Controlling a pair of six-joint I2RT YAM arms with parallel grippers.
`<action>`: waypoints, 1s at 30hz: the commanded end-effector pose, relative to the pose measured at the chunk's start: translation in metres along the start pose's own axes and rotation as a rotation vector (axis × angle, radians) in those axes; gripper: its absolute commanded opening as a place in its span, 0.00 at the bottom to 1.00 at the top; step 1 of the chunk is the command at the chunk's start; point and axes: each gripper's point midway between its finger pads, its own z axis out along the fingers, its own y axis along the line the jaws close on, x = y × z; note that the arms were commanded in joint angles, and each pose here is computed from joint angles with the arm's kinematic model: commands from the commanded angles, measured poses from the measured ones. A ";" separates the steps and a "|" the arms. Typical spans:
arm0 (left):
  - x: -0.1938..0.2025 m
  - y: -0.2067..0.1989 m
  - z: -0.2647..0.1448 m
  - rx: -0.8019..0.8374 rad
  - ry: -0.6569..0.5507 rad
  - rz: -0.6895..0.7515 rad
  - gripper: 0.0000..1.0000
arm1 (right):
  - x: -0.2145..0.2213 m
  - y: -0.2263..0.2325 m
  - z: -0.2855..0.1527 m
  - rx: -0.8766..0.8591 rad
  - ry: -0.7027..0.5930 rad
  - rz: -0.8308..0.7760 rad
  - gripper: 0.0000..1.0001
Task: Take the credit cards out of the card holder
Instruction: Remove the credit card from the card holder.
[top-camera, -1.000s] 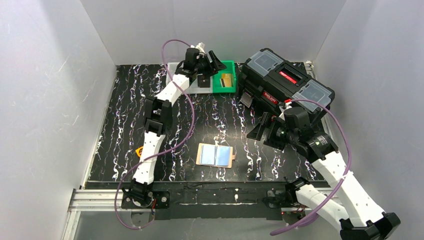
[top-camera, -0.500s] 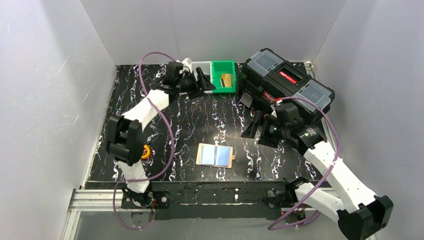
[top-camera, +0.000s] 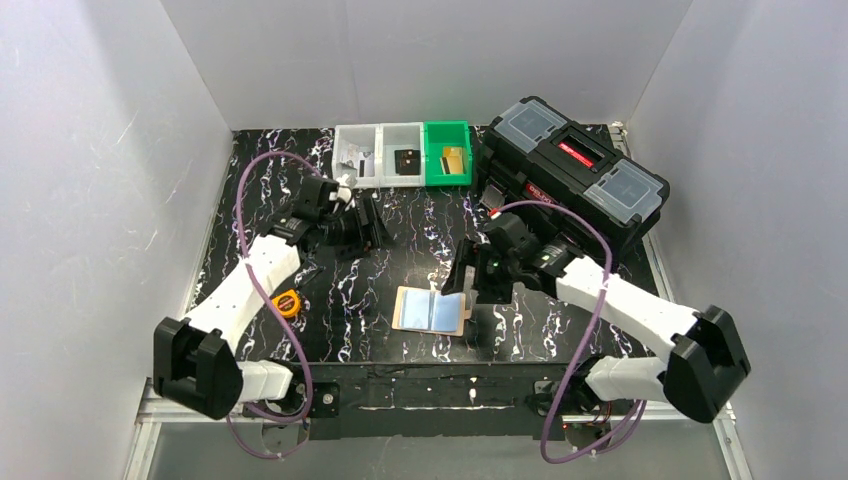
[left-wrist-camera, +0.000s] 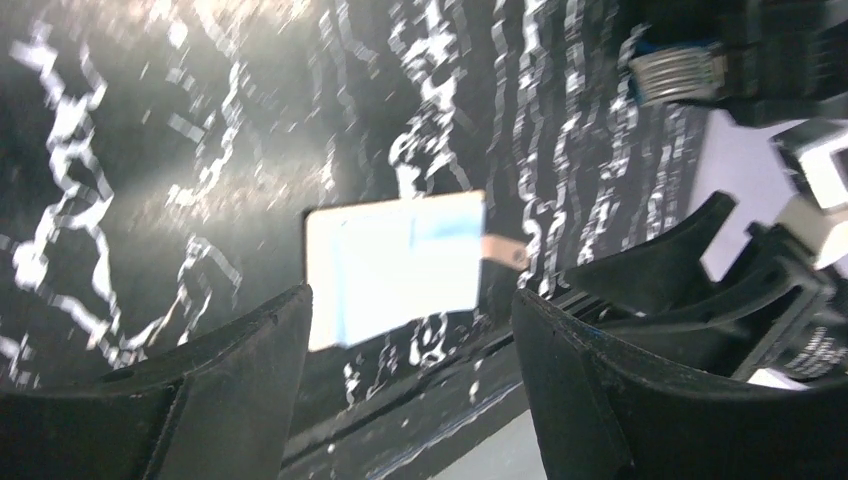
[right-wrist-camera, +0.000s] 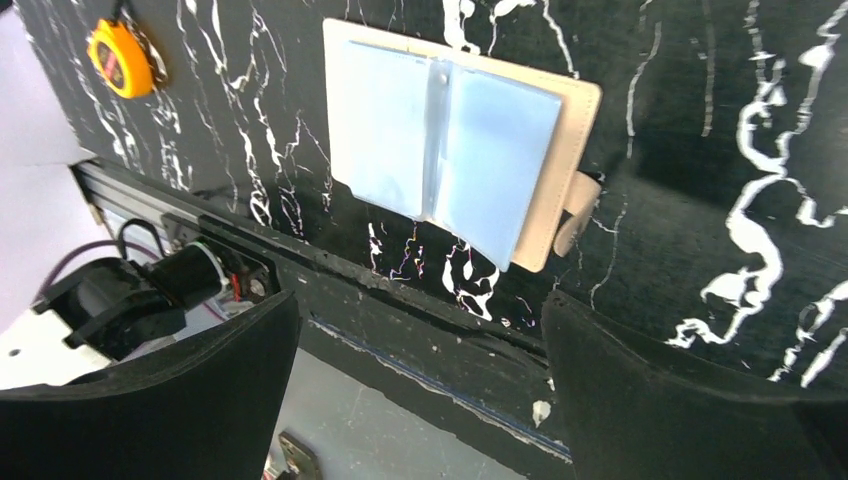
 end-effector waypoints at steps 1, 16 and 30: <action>0.047 0.042 -0.015 -0.146 0.088 -0.010 0.72 | -0.004 0.034 0.019 -0.040 -0.019 -0.018 0.93; 0.097 0.068 -0.011 -0.171 0.206 -0.077 0.70 | 0.018 0.047 0.086 0.139 0.101 -0.088 0.73; 0.094 0.066 -0.005 -0.167 0.218 -0.092 0.68 | 0.036 0.025 0.120 0.304 0.171 -0.169 0.71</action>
